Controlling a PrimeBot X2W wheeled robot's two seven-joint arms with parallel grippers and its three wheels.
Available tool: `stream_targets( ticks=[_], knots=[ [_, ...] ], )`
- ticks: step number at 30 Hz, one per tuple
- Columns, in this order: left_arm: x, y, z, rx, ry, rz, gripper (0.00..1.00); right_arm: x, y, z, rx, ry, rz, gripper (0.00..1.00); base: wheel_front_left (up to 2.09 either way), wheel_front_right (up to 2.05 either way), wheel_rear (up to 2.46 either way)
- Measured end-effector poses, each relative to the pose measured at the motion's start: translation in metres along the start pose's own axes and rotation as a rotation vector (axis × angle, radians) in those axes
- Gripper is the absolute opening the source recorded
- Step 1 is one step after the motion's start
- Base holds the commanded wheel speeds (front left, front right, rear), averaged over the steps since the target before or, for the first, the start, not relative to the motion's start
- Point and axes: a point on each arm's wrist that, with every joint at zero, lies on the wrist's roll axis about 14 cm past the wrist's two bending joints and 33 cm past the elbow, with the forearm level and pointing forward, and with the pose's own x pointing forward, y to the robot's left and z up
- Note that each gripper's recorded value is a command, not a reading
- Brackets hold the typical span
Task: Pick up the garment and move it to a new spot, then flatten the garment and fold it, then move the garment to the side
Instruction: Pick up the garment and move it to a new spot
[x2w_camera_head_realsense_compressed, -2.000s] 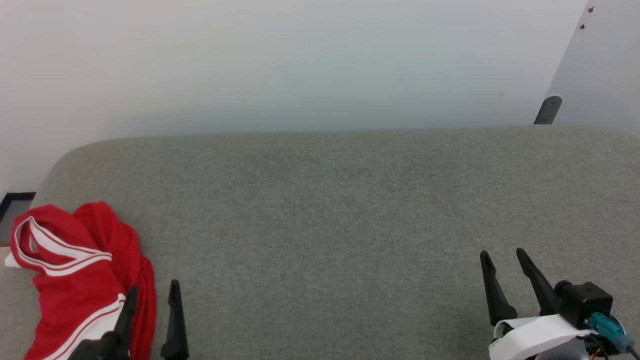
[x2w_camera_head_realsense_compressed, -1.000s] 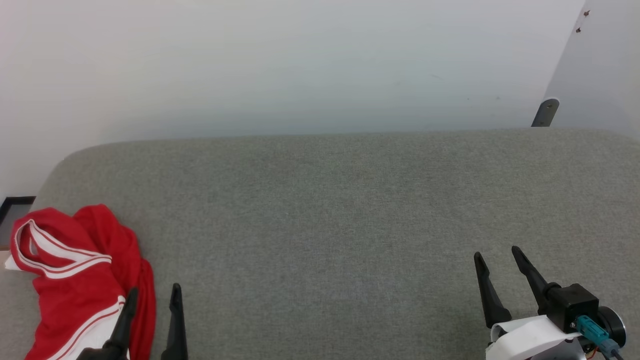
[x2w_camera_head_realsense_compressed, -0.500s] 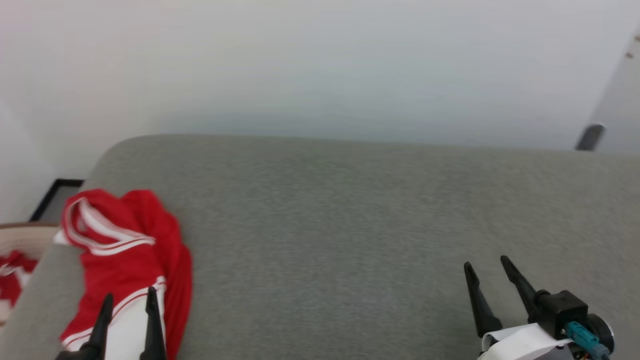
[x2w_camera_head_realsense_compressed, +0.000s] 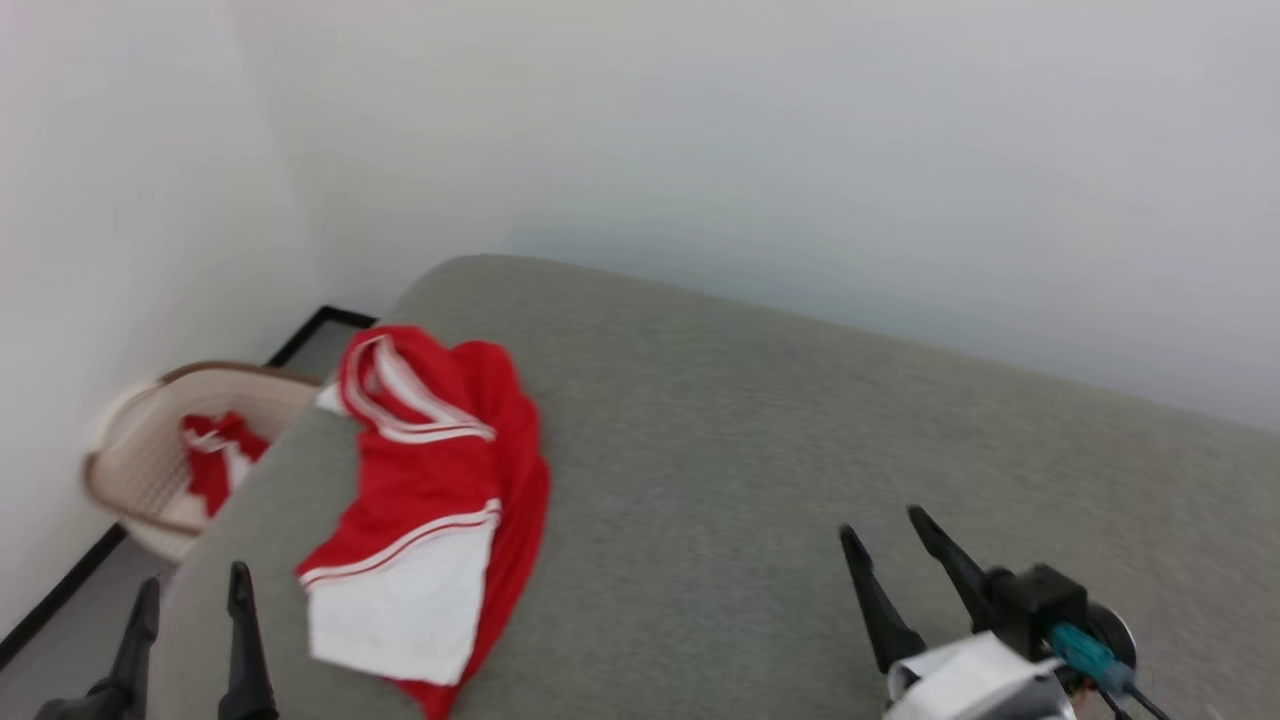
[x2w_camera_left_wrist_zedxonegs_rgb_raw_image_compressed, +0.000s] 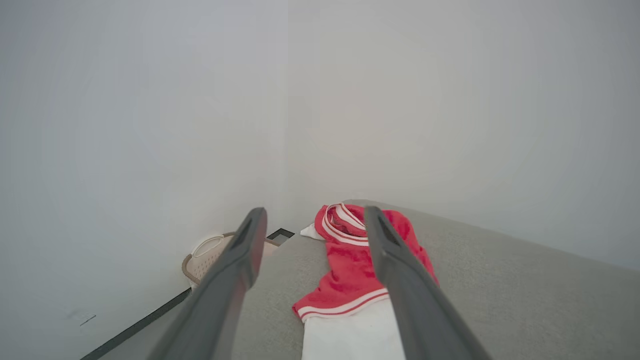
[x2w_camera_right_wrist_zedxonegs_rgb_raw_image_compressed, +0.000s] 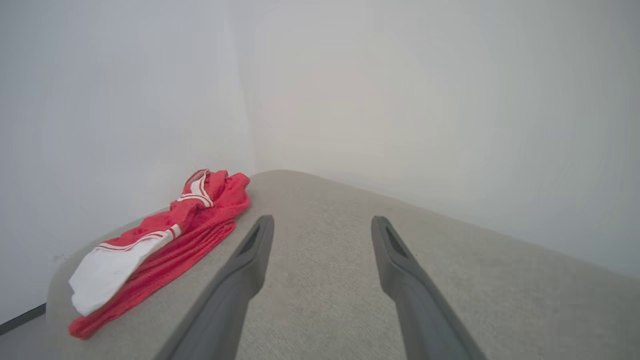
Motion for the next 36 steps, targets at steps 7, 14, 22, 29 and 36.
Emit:
stream_targets(
  ticks=[7, 14, 22, 29, 36],
  knots=[
    [-0.018, 0.026, 0.005, -0.013, -0.001, 0.092, 1.00, 0.026, 0.029, -0.002, -0.004, 0.015, 0.114, 1.00, 0.00, 0.00, 0.00],
    [-0.002, 0.014, 0.003, -0.068, 0.070, 0.031, 1.00, 0.031, 0.024, -0.016, 0.005, 0.049, 0.119, 1.00, 0.00, 0.00, 0.00],
    [0.050, -0.006, 0.018, -0.084, 0.161, -0.113, 1.00, 0.033, 0.005, -0.016, -0.010, 0.052, 0.084, 1.00, 0.00, 0.00, 0.00],
    [0.105, -0.009, 0.023, -0.119, 0.266, -0.150, 1.00, 0.047, -0.026, -0.003, -0.048, 0.021, 0.050, 1.00, 0.00, 0.00, 0.00],
    [0.155, -0.034, -0.016, -0.130, 0.502, -0.199, 1.00, 0.048, -0.072, -0.013, -0.046, 0.034, -0.035, 1.00, 0.00, 0.00, 0.00]
  ],
)
